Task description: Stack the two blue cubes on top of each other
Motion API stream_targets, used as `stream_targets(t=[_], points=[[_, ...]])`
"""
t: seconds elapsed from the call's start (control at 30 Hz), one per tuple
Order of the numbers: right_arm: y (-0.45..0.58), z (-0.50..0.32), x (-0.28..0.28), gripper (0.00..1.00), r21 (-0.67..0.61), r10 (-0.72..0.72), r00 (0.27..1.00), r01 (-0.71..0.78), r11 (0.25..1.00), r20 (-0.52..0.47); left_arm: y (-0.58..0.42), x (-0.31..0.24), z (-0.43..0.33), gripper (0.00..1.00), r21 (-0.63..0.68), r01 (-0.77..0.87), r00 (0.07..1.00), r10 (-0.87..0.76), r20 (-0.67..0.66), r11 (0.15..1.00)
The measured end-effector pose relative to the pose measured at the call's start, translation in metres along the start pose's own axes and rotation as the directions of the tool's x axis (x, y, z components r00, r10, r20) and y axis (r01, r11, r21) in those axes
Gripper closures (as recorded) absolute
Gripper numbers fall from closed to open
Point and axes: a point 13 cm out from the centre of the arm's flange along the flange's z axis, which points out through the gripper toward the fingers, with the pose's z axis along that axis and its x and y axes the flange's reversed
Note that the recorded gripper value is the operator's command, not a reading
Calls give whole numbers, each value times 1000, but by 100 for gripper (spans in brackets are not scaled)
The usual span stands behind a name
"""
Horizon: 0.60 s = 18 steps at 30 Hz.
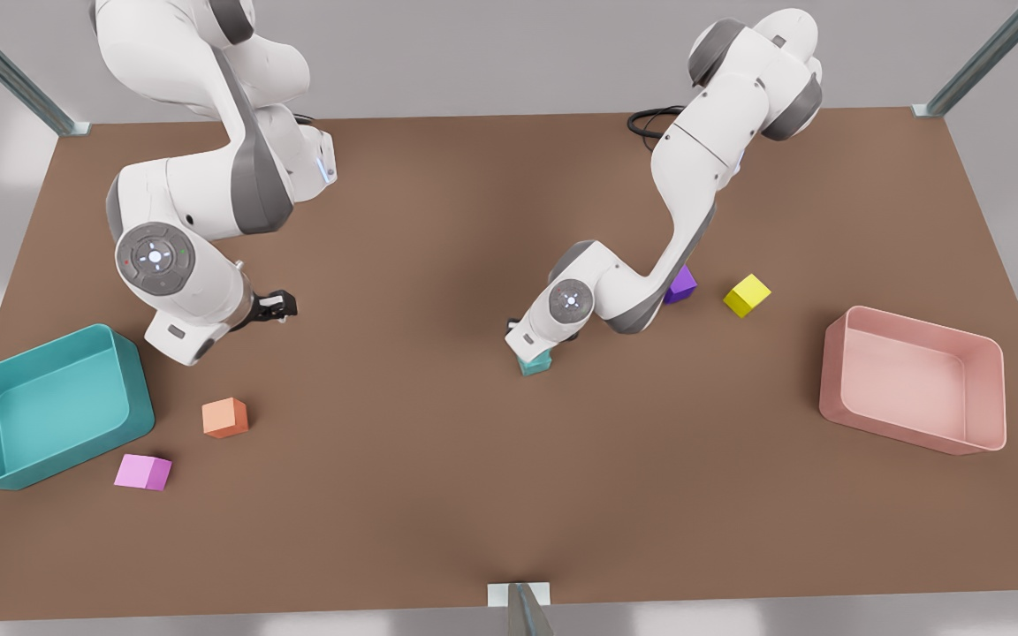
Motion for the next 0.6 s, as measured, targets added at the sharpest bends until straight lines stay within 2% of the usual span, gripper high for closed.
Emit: stream_targets(t=[0.43, 0.53, 0.6], points=[[-1, 6, -4, 0, 2, -18, 1000, 18, 1000, -8, -2, 1, -33, 0, -10, 184, 983, -184, 4, 983], [-2, 3, -5, 0, 2, -19, 1000, 19, 1000, -2, -4, -5, -85, 0, -8, 215, 977, -215, 20, 977], [-2, -3, -6, 0, 6, -22, 1000, 21, 1000, 12, 4, -28, -176, 0, 26, 260, 964, -261, 53, 965]])
